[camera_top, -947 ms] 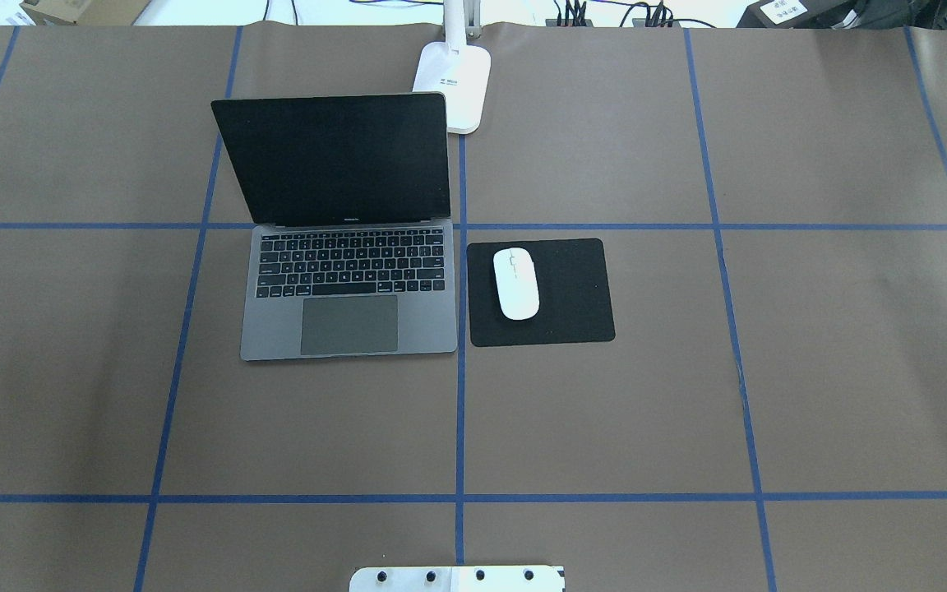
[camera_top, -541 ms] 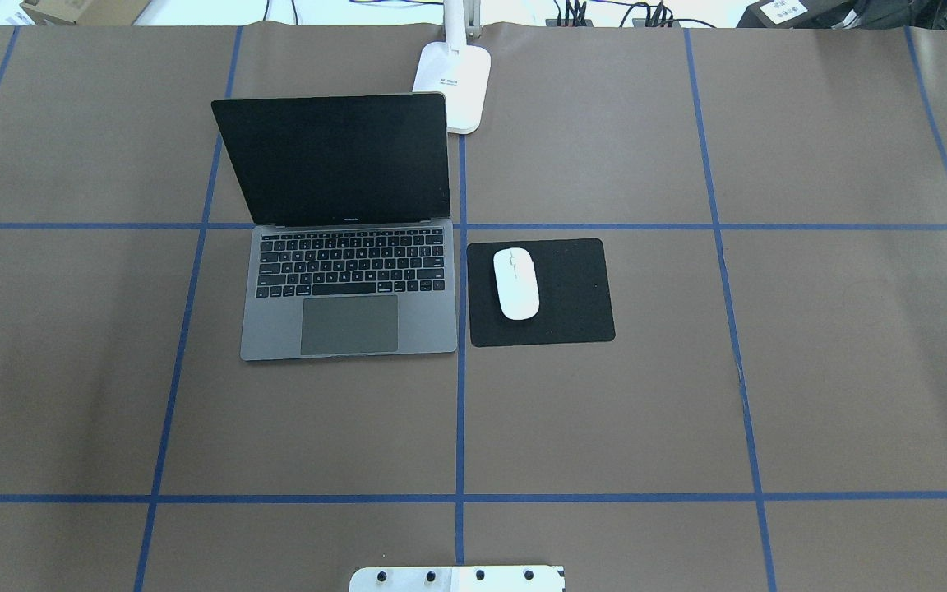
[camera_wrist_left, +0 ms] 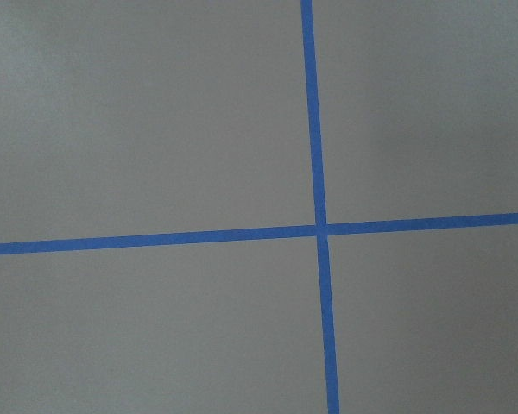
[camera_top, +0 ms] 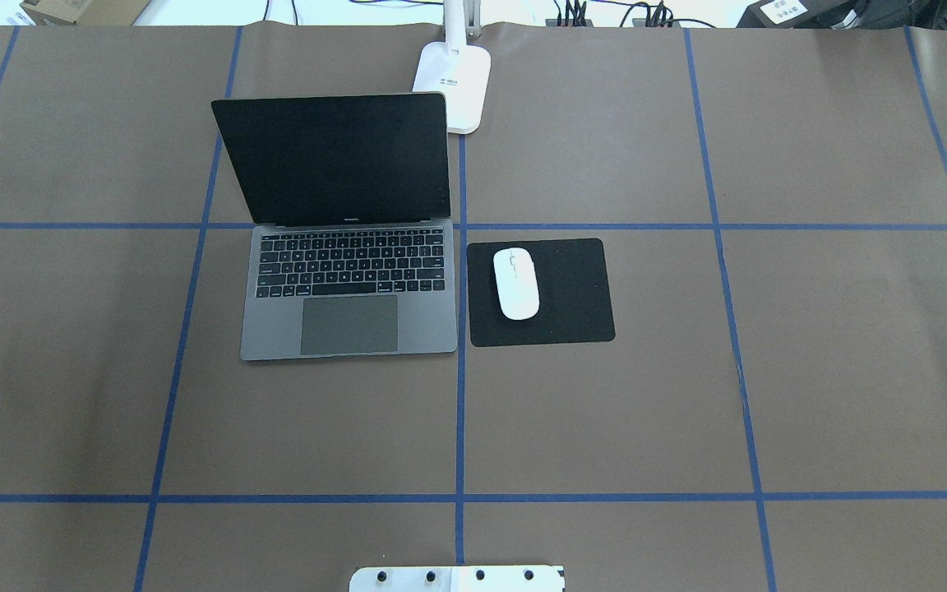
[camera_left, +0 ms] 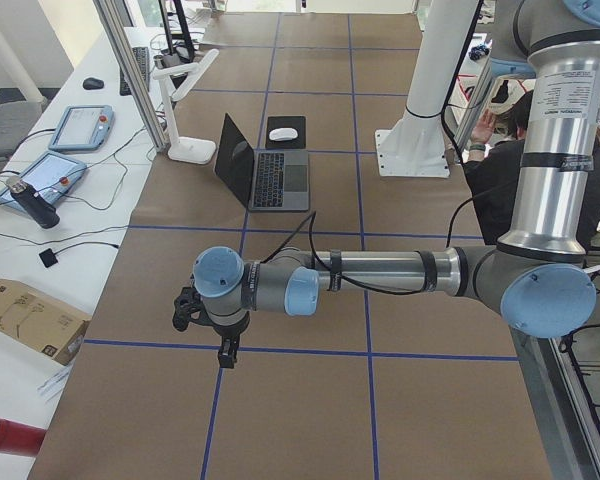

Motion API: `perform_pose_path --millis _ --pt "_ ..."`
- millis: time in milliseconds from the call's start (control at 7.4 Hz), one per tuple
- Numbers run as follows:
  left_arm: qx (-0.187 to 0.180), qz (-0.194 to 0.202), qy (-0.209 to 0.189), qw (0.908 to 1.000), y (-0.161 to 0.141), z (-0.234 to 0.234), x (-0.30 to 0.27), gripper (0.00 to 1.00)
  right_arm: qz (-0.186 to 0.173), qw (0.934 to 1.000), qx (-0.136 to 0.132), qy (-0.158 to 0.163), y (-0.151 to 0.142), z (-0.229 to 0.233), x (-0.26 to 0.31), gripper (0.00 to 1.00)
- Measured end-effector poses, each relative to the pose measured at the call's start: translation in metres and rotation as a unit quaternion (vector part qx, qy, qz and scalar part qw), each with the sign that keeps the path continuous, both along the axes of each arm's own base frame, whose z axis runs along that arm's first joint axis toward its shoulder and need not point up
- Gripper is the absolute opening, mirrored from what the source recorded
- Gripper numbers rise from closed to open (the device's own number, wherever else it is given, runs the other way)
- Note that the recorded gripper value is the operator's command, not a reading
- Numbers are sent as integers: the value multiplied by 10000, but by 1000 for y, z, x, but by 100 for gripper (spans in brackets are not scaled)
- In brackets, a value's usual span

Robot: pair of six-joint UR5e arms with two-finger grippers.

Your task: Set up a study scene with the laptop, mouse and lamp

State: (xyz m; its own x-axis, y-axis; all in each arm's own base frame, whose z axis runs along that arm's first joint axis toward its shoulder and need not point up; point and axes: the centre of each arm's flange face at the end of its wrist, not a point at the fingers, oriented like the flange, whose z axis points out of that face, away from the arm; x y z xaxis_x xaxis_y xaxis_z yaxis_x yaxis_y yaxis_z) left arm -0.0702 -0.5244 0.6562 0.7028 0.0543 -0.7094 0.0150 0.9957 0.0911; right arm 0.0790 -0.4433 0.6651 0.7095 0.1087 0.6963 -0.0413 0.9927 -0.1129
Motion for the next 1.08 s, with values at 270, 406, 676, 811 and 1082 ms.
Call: perform_pose_path --millis 270,406,676,811,1082 --pt "-5 3 0 10000 1 1 0 99 11 10000 25 -1 -1 -1 1 100" --pt "-6 3 1 10000 1 1 0 99 21 10000 39 0 -2 -2 2 100" --pt "-11 4 5 10000 1 2 0 99 50 9999 87 -4 -4 -6 5 100" --pt "-16 4 4 10000 1 2 0 99 56 9999 108 -4 -5 -8 6 100" --pt "-24 4 7 10000 0 3 0 99 63 9999 145 -3 -7 -12 6 100"
